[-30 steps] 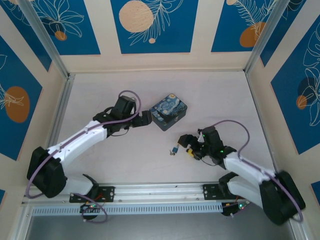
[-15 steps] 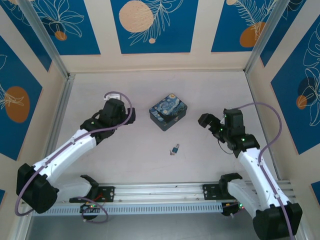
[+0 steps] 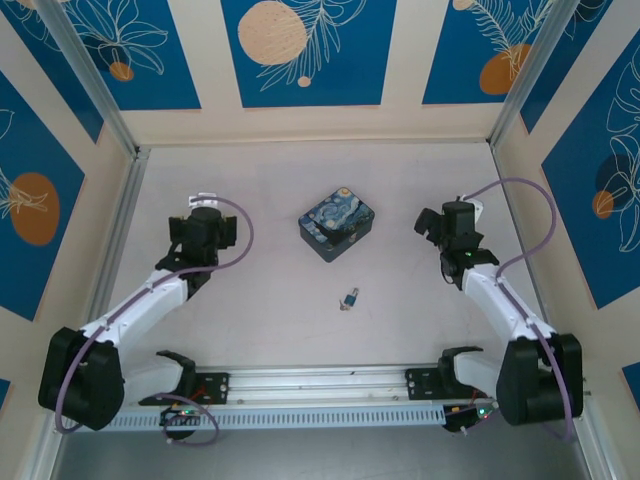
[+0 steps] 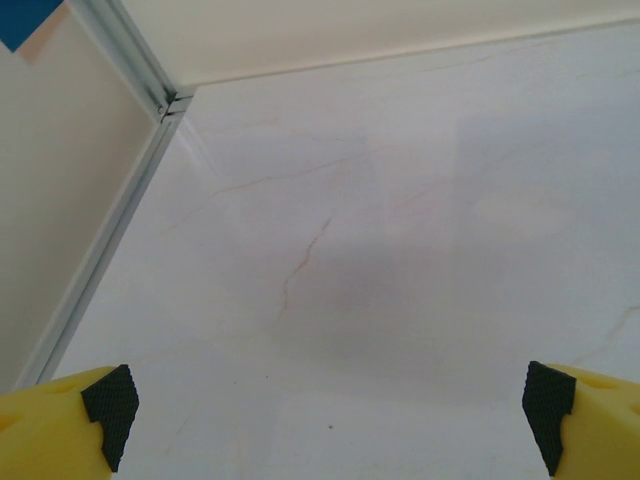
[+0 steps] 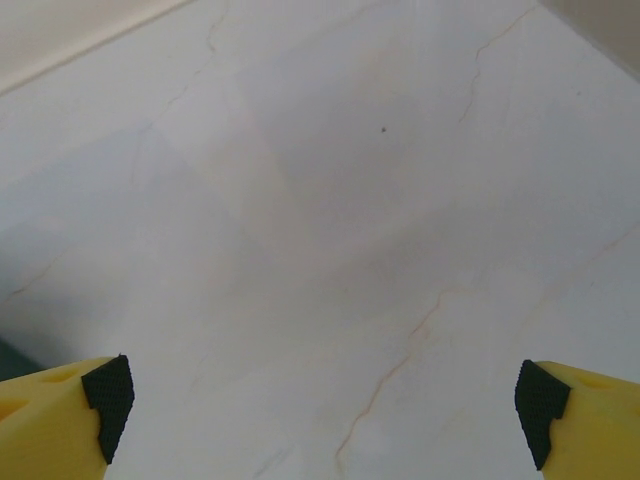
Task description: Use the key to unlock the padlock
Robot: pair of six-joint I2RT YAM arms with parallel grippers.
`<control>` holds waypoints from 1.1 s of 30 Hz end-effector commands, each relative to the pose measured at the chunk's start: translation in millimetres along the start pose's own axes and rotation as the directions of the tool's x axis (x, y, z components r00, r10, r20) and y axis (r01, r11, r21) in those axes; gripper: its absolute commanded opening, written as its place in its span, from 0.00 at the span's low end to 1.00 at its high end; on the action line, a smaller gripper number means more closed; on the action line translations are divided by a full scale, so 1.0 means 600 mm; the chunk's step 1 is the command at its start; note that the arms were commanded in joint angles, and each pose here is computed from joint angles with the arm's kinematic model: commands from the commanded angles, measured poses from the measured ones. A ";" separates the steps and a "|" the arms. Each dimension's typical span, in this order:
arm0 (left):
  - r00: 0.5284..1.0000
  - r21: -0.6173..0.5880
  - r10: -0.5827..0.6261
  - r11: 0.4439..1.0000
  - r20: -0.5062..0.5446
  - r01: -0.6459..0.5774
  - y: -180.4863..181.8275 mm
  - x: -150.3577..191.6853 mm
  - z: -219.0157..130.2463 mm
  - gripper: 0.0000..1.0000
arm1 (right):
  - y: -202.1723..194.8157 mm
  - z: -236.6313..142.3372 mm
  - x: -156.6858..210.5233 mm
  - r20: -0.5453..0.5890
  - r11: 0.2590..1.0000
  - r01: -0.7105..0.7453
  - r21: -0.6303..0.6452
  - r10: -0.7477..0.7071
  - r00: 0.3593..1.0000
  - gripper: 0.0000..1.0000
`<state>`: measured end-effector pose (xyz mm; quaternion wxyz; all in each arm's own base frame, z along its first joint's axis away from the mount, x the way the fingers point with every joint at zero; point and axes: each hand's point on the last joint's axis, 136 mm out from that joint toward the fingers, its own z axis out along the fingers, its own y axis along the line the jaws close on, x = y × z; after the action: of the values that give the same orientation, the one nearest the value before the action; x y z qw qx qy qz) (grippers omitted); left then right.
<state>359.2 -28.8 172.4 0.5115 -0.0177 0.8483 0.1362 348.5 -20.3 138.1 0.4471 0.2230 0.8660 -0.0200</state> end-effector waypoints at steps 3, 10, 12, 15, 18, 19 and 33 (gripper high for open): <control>0.993 -0.001 -0.054 0.999 0.101 0.055 0.029 -0.008 0.035 1.00 | -0.002 0.046 -0.020 0.136 0.994 0.089 0.058 -0.096 0.986 1.00; 0.994 0.046 -0.033 0.999 0.105 0.028 0.014 0.055 0.072 1.00 | 0.046 0.082 -0.001 0.239 0.966 0.252 -0.049 -0.234 0.942 1.00; 0.993 0.078 -0.045 0.996 0.106 0.037 0.011 0.070 0.085 1.00 | 0.066 0.076 0.018 0.319 0.938 0.299 -0.174 -0.233 0.919 1.00; 0.994 0.218 -0.036 0.976 0.108 0.011 -0.020 0.077 0.106 1.00 | 0.073 0.077 0.039 0.322 0.907 0.317 -0.278 -0.223 0.920 1.00; 0.995 0.305 -0.049 0.952 0.087 0.020 -0.036 0.098 0.121 1.00 | 0.070 0.092 0.040 0.233 0.901 0.269 -0.341 -0.196 0.953 0.99; 0.995 0.304 -0.049 0.952 0.091 0.019 -0.035 0.096 0.121 1.00 | 0.071 0.092 0.038 0.259 0.898 0.274 -0.344 -0.190 0.947 0.99; 0.995 0.305 -0.046 0.952 0.086 0.017 -0.036 0.098 0.122 1.00 | 0.063 0.097 0.037 0.248 0.920 0.269 -0.287 -0.200 0.948 0.99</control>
<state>393.4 -23.5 74.9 0.5330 0.0465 0.8448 0.0042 388.4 10.0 78.4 0.5447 0.0412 0.8370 0.0323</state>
